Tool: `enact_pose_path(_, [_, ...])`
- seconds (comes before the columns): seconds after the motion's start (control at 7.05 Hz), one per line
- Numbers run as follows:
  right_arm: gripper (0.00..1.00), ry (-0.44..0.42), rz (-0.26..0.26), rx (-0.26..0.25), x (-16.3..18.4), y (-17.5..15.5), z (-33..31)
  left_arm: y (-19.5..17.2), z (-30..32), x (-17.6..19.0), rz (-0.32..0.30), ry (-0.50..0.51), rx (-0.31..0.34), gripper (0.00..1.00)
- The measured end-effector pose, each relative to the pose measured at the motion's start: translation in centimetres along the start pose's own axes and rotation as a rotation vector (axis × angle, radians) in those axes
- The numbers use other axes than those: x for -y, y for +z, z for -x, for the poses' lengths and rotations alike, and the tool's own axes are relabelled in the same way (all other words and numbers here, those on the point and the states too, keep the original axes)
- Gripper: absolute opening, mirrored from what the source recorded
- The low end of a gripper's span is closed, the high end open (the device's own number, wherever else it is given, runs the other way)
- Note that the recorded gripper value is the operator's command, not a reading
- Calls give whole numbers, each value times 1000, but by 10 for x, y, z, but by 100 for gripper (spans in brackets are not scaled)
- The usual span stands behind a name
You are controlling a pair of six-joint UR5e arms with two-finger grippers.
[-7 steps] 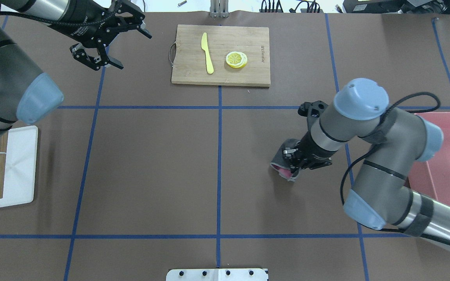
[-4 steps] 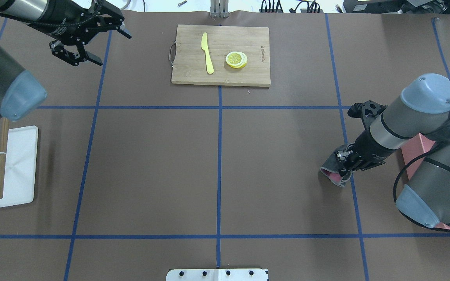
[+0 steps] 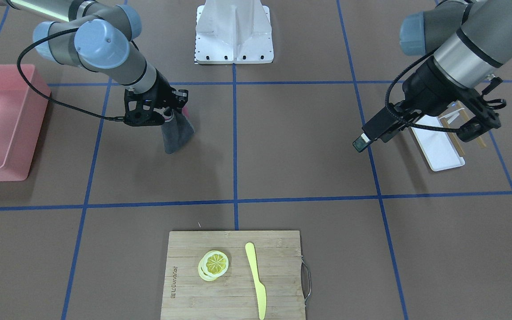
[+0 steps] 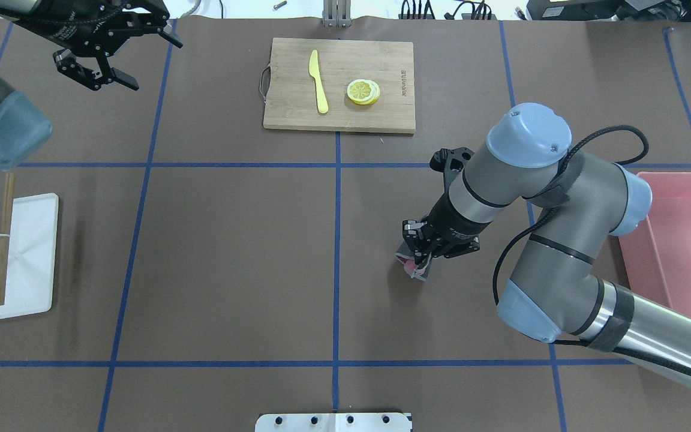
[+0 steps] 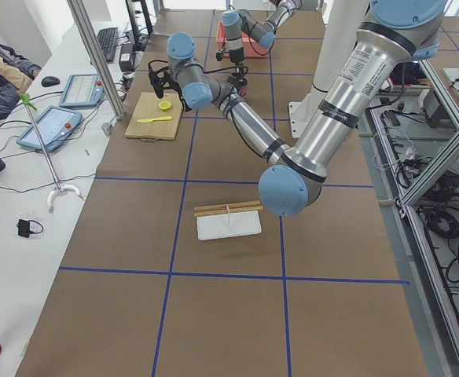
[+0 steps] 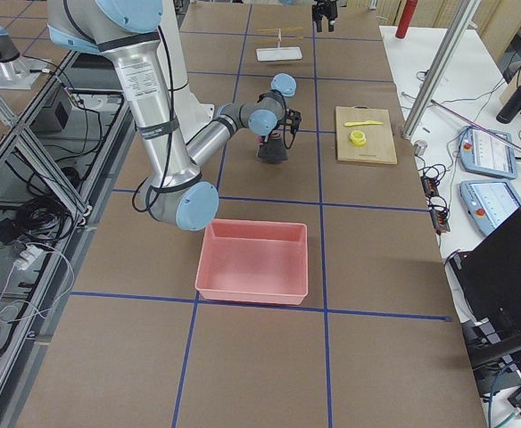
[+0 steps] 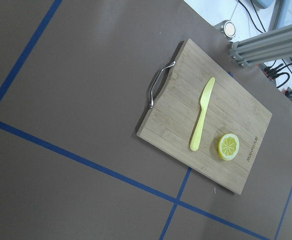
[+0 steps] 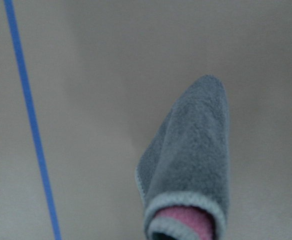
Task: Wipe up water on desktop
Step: 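Rub the towel back and forth on the table with the right gripper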
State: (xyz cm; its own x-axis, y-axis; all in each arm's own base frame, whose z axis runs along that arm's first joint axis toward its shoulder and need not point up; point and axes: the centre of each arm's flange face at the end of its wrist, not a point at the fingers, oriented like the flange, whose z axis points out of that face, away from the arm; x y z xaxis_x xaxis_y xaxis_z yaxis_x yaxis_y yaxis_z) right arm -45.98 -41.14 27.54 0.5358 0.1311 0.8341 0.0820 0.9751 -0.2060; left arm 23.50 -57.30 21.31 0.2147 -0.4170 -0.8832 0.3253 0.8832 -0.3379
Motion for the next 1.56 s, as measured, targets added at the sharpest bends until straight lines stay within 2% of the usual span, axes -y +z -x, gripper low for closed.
enact_pose_path(0.28, [0,9,-14,-33,11,-6,-48,0,1,4,-4,2,3,98])
enact_pose_path(0.71, [0,-55,-12,-84,16,-27,-142,-7,14,15,-24,21,10,98])
enact_pose_path(0.99, [0,-84,-17,-66,18,-34,-130,-22,38,36,-62,70,25,98])
enact_pose_path(1.56, [0,-45,-11,3,2,-22,-31,-40,78,63,-108,148,60,98])
